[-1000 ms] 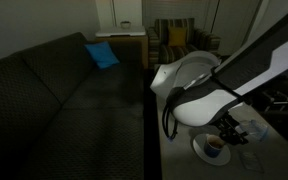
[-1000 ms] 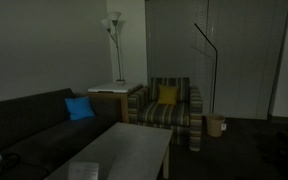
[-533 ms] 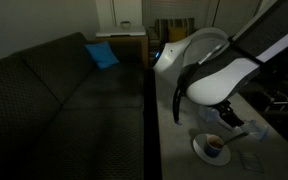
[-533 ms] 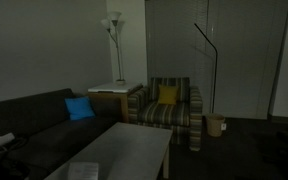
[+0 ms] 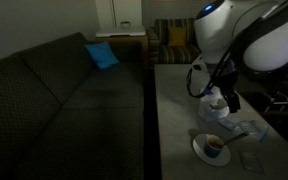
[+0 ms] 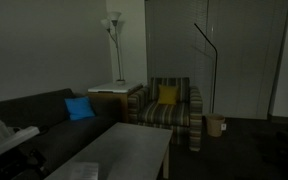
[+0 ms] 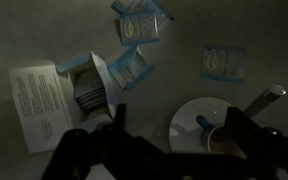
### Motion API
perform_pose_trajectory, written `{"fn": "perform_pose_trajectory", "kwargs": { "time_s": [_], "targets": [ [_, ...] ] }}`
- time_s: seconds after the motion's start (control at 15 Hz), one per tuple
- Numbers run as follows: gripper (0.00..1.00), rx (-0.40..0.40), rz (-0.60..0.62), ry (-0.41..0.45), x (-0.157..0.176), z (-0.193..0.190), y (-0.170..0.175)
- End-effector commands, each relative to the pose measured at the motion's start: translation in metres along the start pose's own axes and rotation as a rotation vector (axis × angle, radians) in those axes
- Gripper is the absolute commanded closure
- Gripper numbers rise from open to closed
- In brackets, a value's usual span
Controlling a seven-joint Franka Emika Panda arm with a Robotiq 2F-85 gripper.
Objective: Use the spoon to stir in the cup
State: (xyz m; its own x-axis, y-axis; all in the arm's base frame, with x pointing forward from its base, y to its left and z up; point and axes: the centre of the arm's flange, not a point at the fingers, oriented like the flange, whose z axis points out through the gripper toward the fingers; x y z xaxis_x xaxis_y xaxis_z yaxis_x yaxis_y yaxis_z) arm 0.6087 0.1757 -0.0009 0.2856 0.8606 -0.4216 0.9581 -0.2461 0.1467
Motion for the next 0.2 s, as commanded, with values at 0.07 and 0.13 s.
{"fn": "perform_pose_trajectory", "kwargs": {
  "time_s": [0.07, 0.13],
  "targets": [
    [0.0, 0.01, -0.004, 0.047, -0.019, -0.002, -0.004],
    [0.0, 0.014, -0.005, 0.055, -0.025, -0.004, -0.006]
  ]
}}
